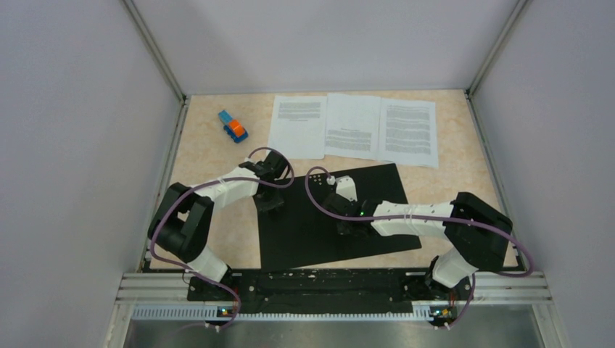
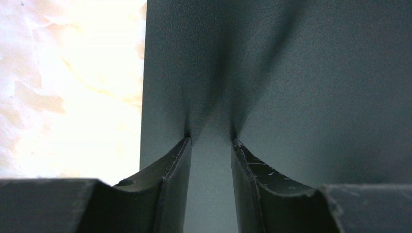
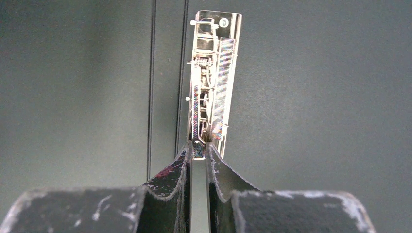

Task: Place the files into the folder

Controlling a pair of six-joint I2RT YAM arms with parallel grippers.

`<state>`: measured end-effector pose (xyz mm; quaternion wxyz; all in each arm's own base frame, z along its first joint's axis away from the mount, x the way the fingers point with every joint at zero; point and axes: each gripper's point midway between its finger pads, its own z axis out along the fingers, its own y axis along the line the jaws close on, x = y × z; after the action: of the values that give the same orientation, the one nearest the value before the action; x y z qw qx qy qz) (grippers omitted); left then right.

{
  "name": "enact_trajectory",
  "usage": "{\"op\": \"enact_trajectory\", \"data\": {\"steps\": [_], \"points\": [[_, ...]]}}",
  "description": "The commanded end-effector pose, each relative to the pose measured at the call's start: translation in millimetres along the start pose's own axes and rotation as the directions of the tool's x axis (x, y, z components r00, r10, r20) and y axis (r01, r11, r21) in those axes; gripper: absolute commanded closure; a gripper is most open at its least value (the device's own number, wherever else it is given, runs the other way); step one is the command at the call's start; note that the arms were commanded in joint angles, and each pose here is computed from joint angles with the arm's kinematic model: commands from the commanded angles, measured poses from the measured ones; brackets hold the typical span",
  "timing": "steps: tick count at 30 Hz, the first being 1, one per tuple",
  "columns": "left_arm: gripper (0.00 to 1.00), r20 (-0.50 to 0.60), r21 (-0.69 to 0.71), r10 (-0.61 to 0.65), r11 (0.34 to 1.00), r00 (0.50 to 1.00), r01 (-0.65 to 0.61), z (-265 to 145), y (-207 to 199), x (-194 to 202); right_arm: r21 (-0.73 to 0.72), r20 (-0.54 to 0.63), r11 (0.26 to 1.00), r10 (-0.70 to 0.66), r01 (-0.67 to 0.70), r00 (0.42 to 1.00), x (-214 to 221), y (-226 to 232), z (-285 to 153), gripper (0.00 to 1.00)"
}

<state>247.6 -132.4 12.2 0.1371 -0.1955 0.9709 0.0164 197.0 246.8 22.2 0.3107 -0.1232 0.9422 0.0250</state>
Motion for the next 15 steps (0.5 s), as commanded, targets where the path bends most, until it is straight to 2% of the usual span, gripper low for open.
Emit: {"op": "enact_trajectory", "data": {"steps": [1, 7, 11, 13, 15], "points": [[0.6, -0.037, -0.101, 0.014, 0.995, 0.999, -0.018, 35, 22, 14, 0.227, -0.198, 0.958, -0.13, 0.174, 0.972, 52, -68, -9, 1.0], [0.6, -0.04, -0.101, 0.016, 0.995, 0.999, -0.02, 35, 23, 14, 0.218, -0.176, 0.965, -0.11, 0.148, 0.978, 44, -67, -17, 1.0], [0.6, -0.035, -0.096, 0.022, 0.995, 0.999, -0.026, 35, 23, 14, 0.17, -0.128, 0.979, -0.094, 0.115, 0.987, 24, -53, -24, 1.0], [0.59, -0.026, -0.088, 0.029, 0.996, 0.999, -0.031, 33, 22, 12, 0.119, -0.084, 0.988, -0.084, 0.094, 0.993, 6, -40, -31, 0.91], [0.58, -0.012, -0.077, 0.039, 0.996, 0.999, -0.04, 32, 20, 9, 0.051, -0.024, 0.996, -0.066, 0.068, 0.997, -18, -25, -42, 0.67]]}}
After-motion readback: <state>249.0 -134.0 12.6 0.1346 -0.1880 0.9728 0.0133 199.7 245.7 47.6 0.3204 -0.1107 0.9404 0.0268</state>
